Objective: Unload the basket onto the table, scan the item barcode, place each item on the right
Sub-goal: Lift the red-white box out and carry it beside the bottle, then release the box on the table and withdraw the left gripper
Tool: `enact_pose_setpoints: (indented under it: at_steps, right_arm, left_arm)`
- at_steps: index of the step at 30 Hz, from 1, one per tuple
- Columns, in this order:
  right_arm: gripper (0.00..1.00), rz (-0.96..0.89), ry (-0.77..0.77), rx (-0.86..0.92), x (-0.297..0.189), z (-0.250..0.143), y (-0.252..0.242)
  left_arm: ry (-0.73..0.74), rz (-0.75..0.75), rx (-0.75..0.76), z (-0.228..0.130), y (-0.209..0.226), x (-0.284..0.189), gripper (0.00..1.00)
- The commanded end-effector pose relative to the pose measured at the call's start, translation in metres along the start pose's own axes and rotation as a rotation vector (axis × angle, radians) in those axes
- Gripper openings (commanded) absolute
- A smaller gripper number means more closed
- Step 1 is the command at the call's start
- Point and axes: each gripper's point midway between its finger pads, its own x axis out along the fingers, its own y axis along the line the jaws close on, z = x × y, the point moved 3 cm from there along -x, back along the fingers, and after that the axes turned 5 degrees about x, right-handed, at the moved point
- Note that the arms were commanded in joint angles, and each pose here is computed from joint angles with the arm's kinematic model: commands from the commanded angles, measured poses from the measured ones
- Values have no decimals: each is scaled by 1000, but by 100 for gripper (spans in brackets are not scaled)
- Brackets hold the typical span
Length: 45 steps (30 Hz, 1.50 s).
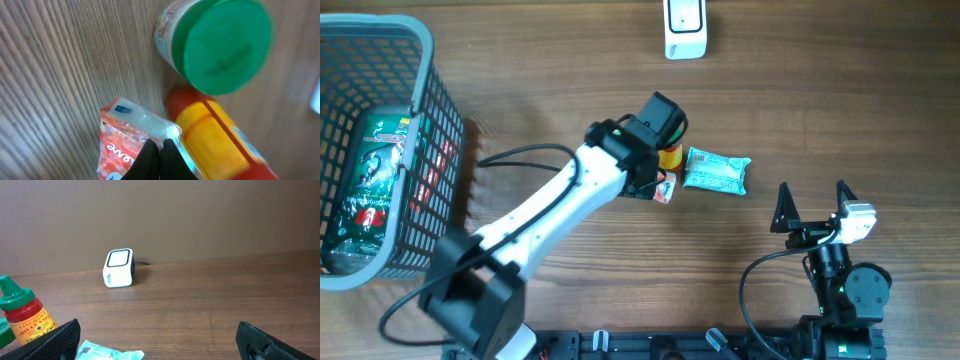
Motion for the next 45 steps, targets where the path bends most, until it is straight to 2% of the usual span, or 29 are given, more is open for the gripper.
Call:
enact_pose_setpoints:
  at_steps: [1, 3, 6, 10, 15, 18, 23, 29, 38, 45]
  right_arm:
    - [100, 11, 2, -18, 0, -1, 2]
    - [100, 11, 2, -18, 0, -1, 2]
    - [100, 11, 2, -18, 0, -1, 2]
    - [100, 11, 2, -18, 0, -1, 2]
    - [100, 11, 2, -18, 0, -1, 2]
    - [100, 11, 2, -18, 0, -1, 2]
    - [100, 11, 2, -18, 0, -1, 2]
    - [100, 11, 2, -18, 0, -1, 2]
    - [100, 11, 2, -18, 0, -1, 2]
    - [100, 11, 2, -18, 0, -1, 2]
  left_arm:
    - [3, 66, -102, -4, 11, 17, 4]
    - [6, 71, -100, -4, 11, 18, 8]
    - [3, 76, -99, -4, 13, 17, 25]
    - [3, 76, -99, -3, 13, 17, 27]
    - [3, 76, -98, -3, 13, 17, 17]
    - [8, 70, -63, -4, 12, 15, 22]
    - [24, 36, -14, -2, 10, -2, 23]
    - [-5, -86, 79, 8, -2, -35, 25]
    - [-193, -326, 259, 45, -18, -104, 31]
    - [-323, -512, 257, 90, -31, -166, 39]
